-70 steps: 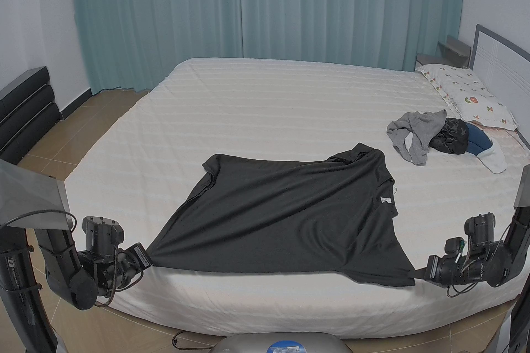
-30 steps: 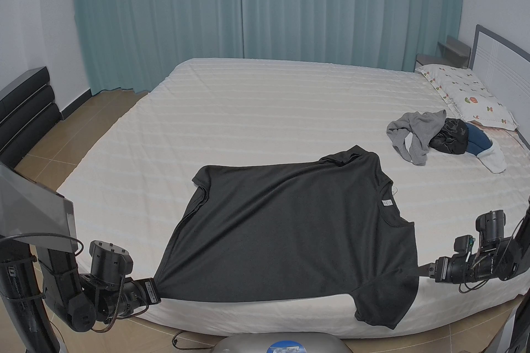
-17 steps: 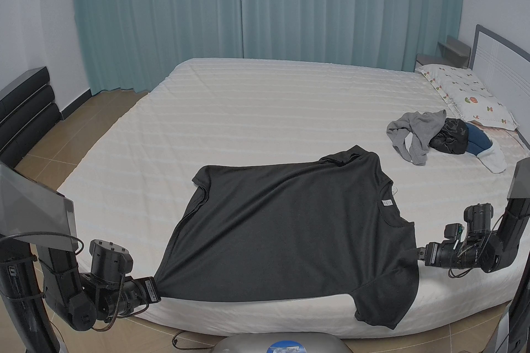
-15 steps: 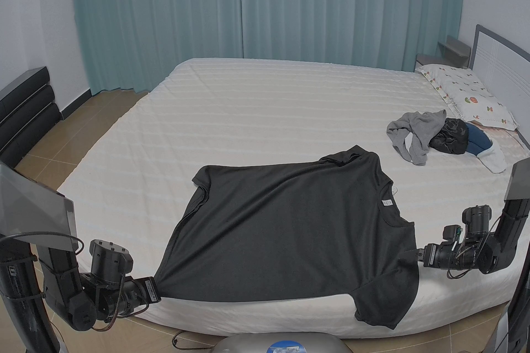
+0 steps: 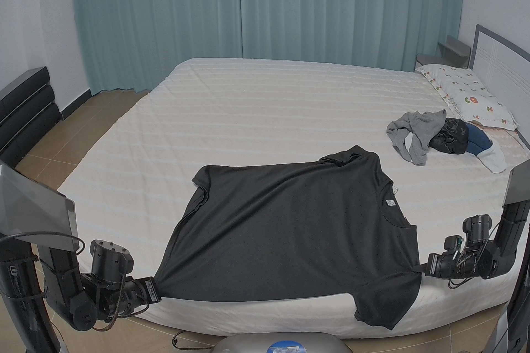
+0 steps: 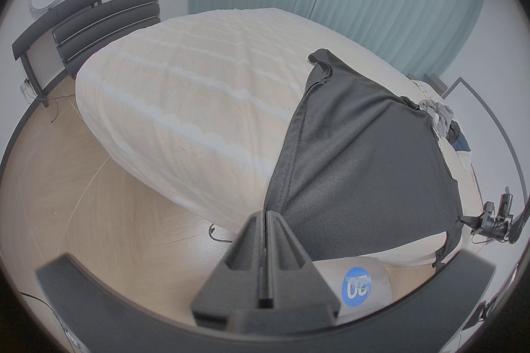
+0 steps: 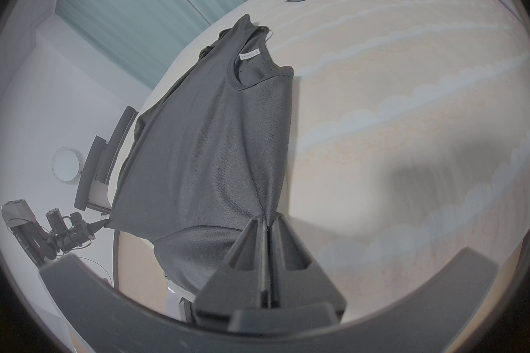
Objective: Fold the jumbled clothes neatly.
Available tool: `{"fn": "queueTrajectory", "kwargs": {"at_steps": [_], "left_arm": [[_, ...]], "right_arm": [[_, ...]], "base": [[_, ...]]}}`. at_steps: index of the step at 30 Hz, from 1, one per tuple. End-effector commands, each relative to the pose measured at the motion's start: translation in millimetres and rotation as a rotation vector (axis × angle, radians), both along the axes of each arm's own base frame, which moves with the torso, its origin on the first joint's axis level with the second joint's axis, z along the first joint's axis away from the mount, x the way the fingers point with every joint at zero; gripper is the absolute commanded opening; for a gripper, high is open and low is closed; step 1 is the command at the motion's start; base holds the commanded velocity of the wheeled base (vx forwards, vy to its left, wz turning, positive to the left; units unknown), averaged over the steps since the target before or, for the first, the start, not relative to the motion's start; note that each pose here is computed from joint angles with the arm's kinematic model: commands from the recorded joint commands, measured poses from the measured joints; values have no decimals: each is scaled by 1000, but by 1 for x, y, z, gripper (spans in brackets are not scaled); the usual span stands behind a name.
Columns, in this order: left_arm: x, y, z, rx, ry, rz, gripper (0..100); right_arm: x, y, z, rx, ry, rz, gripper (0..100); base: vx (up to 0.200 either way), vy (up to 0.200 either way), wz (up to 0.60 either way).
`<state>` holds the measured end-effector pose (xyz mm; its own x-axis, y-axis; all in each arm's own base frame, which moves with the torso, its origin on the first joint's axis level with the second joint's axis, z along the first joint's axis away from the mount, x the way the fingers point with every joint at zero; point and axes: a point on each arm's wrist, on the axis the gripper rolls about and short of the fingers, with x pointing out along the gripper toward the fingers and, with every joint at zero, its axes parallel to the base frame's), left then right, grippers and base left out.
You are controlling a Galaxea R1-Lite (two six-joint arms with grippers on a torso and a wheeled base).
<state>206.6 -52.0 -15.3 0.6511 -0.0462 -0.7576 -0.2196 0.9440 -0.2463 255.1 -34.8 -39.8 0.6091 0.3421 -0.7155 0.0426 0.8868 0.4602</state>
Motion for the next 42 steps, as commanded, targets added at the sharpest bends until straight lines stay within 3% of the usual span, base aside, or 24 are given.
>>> {"fn": "queueTrajectory", "kwargs": {"at_steps": [1, 14, 15, 18, 19, 25, 27, 32, 42], "left_arm": [[0, 0, -1, 2, 2, 0, 0], [0, 0, 0, 0, 0, -1, 0], [0, 0, 0, -2, -2, 2, 0], [2, -1, 2, -15, -15, 3, 0], [2, -1, 2, -15, -13, 3, 100], [3, 0, 2, -18, -16, 4, 100], [5, 2, 4, -19, -27, 19, 100], [12, 6, 13, -39, -79, 38, 100], [21, 7, 16, -100, -109, 71, 100]], "right_arm": [[-11, -2, 5, 0, 9, -15, 0], [-31, 0, 6, -10, 45, 13, 0], [-31, 0, 6, -10, 45, 13, 100], [-29, 1, 13, -10, 12, 19, 100], [-29, 1, 13, -9, 11, 18, 100], [-19, 5, 38, 44, -85, 2, 100], [-15, 15, 49, 128, -94, -30, 100], [-8, 27, 52, 223, -87, -75, 100], [-5, 28, 44, 287, -71, -138, 100]], "base": [[0, 0, 0], [0, 0, 0], [0, 0, 0], [0, 0, 0], [0, 0, 0], [0, 0, 0], [0, 0, 0], [0, 0, 0], [0, 0, 0]]}}
